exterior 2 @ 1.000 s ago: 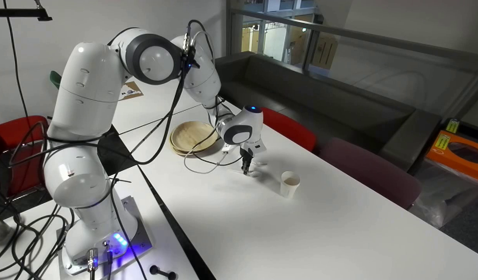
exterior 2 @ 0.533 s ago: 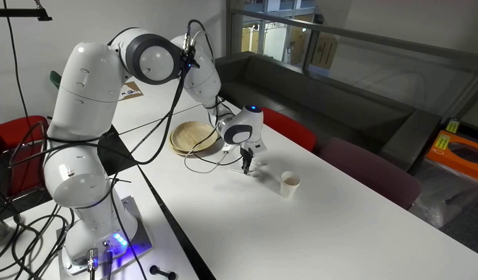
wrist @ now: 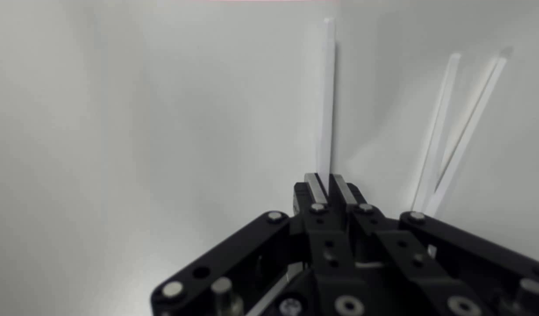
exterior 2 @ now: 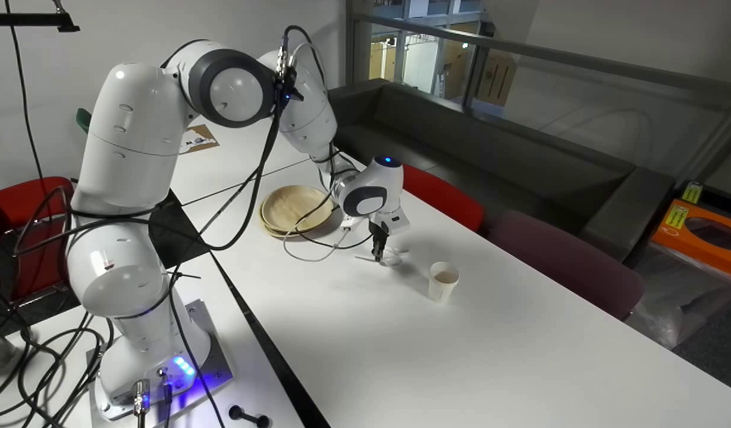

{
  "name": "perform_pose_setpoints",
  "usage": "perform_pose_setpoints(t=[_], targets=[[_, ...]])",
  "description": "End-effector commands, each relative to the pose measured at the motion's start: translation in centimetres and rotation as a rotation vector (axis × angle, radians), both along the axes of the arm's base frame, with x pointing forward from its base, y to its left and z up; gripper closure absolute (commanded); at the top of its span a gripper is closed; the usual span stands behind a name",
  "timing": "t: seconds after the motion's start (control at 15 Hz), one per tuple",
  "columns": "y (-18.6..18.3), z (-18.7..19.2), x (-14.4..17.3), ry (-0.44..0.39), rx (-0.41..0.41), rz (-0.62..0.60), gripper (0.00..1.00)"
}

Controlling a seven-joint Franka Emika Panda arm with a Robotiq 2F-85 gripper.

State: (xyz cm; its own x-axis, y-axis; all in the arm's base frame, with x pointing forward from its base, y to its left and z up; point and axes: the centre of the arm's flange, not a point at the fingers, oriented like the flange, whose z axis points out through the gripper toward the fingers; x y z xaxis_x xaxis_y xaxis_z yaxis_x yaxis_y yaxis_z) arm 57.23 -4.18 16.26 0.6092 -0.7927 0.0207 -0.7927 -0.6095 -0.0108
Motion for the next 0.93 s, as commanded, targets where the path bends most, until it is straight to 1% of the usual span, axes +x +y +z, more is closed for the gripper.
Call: perform_pose_setpoints(t=[0.0, 0.47, 0.87], targets=[[0.4, 3.3, 0.0, -0.029, 0.008, 0.024, 0.97], [1.6, 6.1, 1.6, -0.08, 0.0, 0.032, 0.95], [1.6, 6.1, 2.9, -0.092, 0.0, 0.016, 0.96]])
